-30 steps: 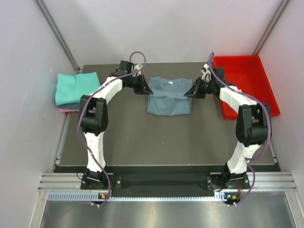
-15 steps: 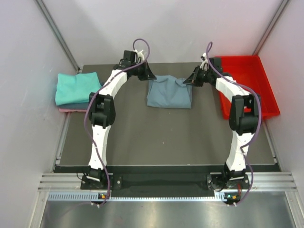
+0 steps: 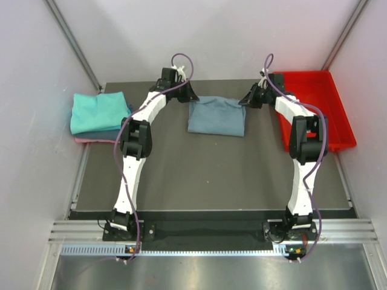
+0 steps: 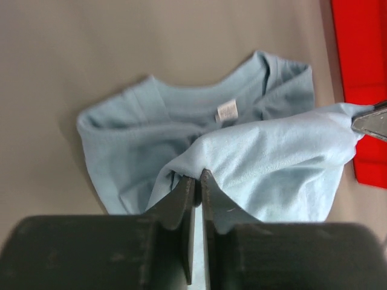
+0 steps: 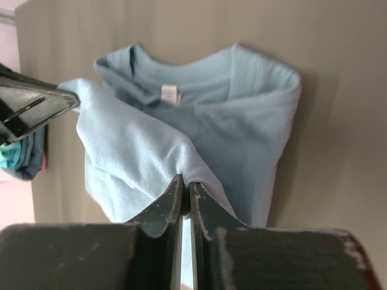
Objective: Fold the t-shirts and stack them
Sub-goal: Fold the tshirt, then neatly place the folded tshirt to the corner
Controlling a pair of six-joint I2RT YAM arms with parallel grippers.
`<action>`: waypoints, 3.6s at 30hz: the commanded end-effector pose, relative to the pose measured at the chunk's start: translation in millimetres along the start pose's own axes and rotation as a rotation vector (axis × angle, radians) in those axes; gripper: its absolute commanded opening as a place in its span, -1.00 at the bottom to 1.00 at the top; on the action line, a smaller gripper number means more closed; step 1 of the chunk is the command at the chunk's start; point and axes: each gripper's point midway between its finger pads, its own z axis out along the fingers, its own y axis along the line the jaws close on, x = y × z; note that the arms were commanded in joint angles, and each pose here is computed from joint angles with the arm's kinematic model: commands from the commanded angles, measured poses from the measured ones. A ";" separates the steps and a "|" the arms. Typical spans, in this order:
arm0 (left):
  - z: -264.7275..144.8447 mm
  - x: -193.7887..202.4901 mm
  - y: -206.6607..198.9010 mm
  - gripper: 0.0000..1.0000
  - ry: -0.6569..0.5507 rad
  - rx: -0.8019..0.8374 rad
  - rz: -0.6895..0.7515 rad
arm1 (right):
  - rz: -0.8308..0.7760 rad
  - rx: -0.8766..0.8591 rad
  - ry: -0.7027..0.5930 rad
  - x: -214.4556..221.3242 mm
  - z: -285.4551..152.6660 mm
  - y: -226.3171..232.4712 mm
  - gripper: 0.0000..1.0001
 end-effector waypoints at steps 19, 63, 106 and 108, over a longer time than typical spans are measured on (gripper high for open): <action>-78.3 -21.9 -24.4 0.54 -0.064 -0.098 -0.002 | -0.049 -0.136 -0.113 -25.1 -44.6 53.6 0.18; 11.3 91.0 16.0 0.02 0.220 0.206 -0.417 | -0.038 -0.049 0.089 48.1 57.3 11.1 0.13; -290.4 -35.7 -1.4 -1.00 0.024 -0.215 0.199 | -0.206 0.032 -0.140 -4.7 -88.9 29.6 0.34; -300.9 -38.8 -5.3 -1.00 0.010 -0.242 0.233 | -0.202 0.029 -0.133 -0.1 -89.4 27.8 0.34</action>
